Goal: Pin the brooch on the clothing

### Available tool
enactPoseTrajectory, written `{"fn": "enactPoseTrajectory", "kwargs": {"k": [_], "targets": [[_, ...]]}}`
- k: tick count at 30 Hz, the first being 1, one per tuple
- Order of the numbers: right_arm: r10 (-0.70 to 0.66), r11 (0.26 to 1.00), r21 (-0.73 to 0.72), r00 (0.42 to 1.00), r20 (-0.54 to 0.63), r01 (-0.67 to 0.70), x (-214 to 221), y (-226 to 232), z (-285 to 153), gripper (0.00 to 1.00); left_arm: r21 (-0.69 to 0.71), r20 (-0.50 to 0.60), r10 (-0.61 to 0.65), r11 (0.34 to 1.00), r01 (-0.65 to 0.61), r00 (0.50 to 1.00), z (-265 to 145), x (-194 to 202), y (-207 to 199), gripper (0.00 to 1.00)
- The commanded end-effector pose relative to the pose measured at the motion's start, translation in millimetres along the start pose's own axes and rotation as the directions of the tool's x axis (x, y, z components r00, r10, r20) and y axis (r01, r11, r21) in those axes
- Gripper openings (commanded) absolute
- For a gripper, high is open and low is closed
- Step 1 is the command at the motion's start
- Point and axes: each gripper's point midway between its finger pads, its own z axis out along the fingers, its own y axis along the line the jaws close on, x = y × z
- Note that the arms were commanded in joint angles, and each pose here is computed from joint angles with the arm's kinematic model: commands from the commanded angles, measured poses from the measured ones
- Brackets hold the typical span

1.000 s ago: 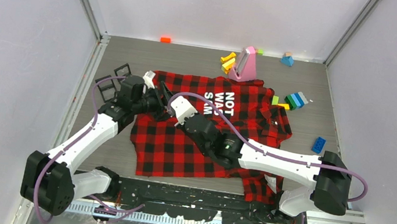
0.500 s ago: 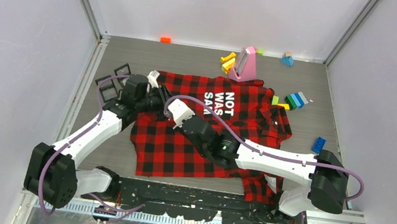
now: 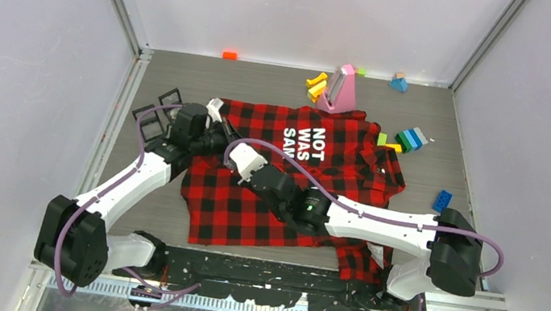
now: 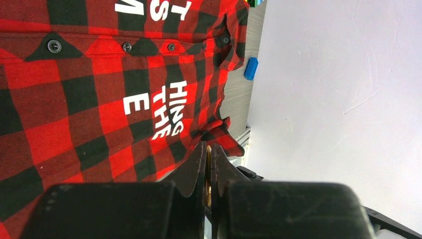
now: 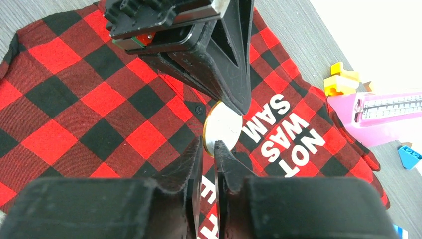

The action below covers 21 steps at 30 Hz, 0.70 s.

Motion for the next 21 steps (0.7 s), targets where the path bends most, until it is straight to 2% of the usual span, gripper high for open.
{"fn": "enactPoseTrajectory", "kwargs": {"k": [1,2,3,4,5,6,7,8,10,14,16,17,18,21], "targets": [[0.128,0.989,0.059,0.986,0.106,-0.135,-34,-19,-8,0.34,0.045,0.027,0.08,0.996,-0.081,0.996,-6,-4,-16,0.0],[0.141,0.987,0.058,0.984,0.107,-0.148,-33,-20,-10,0.41,0.046,0.039,0.095,0.994,-0.097,0.995,-7,-6,-16,0.0],[0.175,0.982,0.047,0.978,0.118,-0.181,-36,-23,-15,0.54,0.047,0.051,0.113,0.992,-0.115,0.992,-8,-7,-16,0.0],[0.193,0.979,0.044,0.974,0.116,-0.199,-34,-26,-17,0.59,0.054,0.062,0.133,0.989,-0.136,0.989,-10,-9,-17,0.0],[0.241,0.97,0.016,0.964,0.113,-0.244,-34,-30,-22,0.69,0.068,0.075,0.158,0.984,-0.164,0.985,-11,-10,-19,0.0],[0.257,0.966,-0.002,0.963,0.087,-0.258,-27,-31,-24,0.72,0.082,0.088,0.18,0.979,-0.187,0.98,-13,-11,-21,0.0],[0.337,0.941,-0.052,0.938,0.086,-0.333,-30,-35,-26,0.77,0.099,0.101,0.202,0.972,-0.212,0.974,-15,-13,-22,0.0],[0.367,0.928,-0.083,0.928,0.062,-0.362,-26,-36,-27,0.78,0.122,0.116,0.223,0.964,-0.237,0.968,-17,-14,-26,0.0],[0.489,0.862,-0.179,0.871,0.043,-0.475,-29,-44,-35,0.8,0.171,0.145,0.259,0.944,-0.283,0.955,-22,-15,-32,0.0],[0.703,0.658,-0.357,0.711,-0.026,-0.663,-36,-53,-44,0.82,0.273,0.181,0.334,0.886,-0.373,0.925,-36,-9,-47,0.0],[0.763,0.539,-0.475,0.642,-0.075,-0.695,-44,-50,-50,0.8,0.324,0.18,0.374,0.851,-0.413,0.91,-42,-3,-57,0.0],[0.786,0.504,-0.479,0.612,-0.09,-0.718,-39,-55,-47,0.79,0.346,0.18,0.387,0.836,-0.426,0.904,-45,0,-61,0.0],[0.814,0.438,-0.53,0.571,-0.109,-0.726,-46,-55,-50,0.76,0.367,0.184,0.398,0.82,-0.439,0.899,-48,2,-66,0.0],[0.844,0.332,-0.598,0.513,-0.157,-0.73,-51,-51,-52,0.71,0.406,0.201,0.423,0.785,-0.469,0.883,-56,6,-76,0.0]]}}
